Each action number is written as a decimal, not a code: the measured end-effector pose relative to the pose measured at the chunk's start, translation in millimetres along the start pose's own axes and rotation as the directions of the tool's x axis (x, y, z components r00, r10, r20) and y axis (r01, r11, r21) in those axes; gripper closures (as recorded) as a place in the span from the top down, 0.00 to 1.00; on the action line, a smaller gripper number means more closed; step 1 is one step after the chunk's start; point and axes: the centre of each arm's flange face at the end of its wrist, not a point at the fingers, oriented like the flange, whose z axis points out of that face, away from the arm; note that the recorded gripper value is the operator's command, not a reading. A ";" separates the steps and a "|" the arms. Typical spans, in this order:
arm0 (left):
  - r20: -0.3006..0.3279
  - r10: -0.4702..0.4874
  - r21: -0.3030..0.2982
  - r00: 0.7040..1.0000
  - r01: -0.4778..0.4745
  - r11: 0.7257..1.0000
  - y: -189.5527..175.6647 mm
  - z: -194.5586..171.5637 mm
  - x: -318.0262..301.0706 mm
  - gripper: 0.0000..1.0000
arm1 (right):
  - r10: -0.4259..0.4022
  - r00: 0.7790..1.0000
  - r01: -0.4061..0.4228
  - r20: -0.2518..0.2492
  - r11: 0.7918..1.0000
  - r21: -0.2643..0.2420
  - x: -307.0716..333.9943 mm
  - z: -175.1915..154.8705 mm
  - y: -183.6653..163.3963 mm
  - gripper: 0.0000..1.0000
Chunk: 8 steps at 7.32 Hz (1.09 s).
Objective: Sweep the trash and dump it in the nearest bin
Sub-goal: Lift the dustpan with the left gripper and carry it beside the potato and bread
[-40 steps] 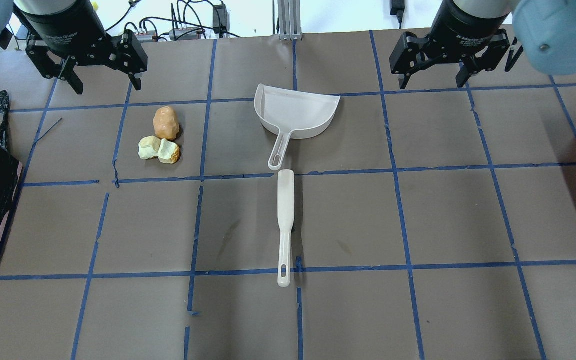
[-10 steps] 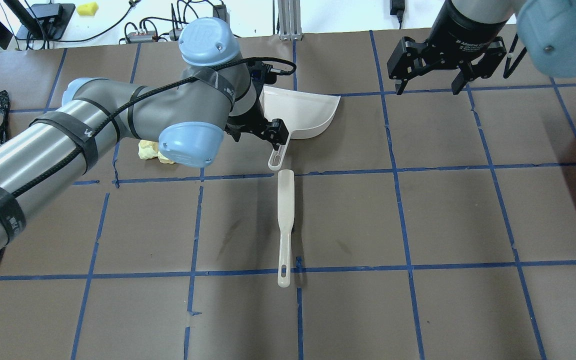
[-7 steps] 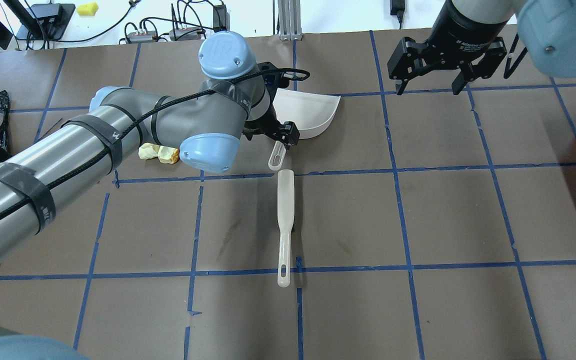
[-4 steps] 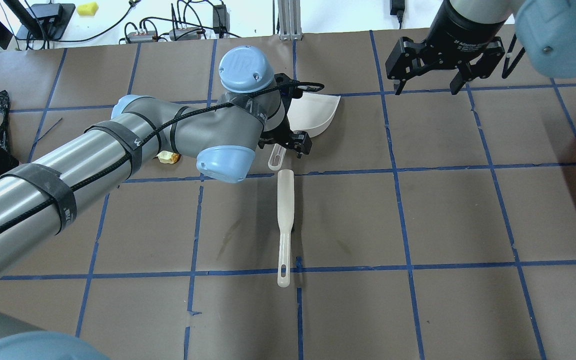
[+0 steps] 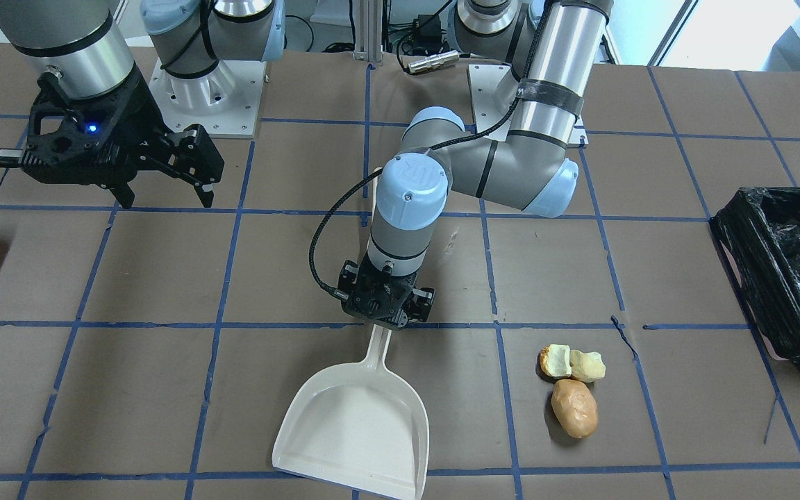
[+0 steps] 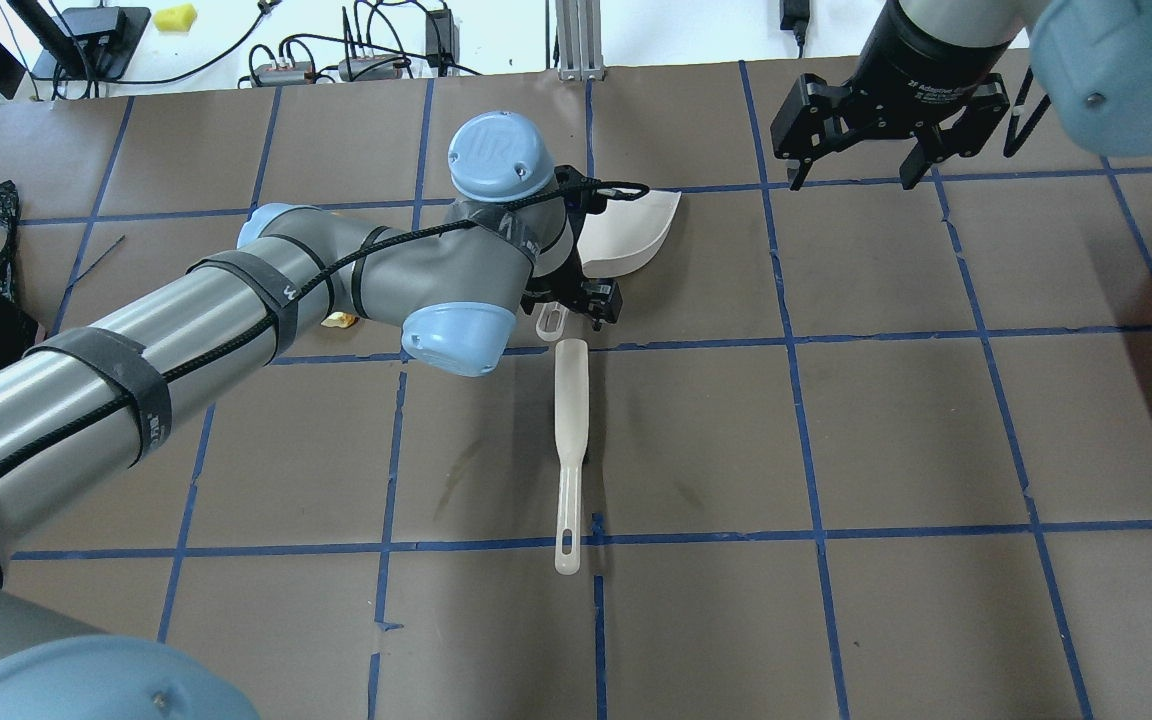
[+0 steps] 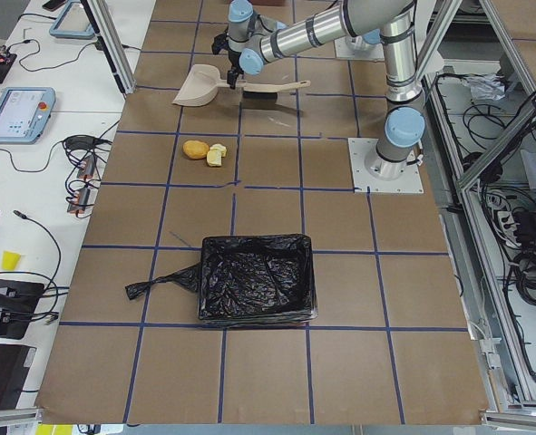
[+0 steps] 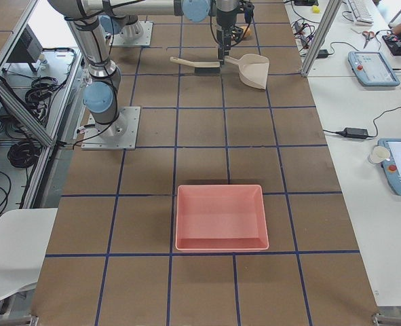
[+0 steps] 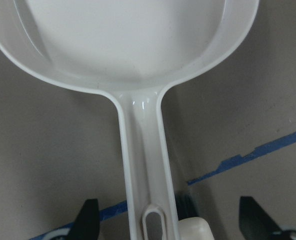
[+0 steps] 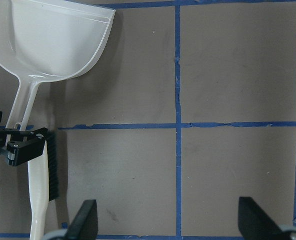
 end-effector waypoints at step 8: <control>-0.032 -0.043 0.016 0.999 0.044 0.999 -5.1 -6.8 -5.4 0.15 | 0.000 1.000 0.000 0.001 1.000 -0.003 0.9 1.5 -1.1 1.00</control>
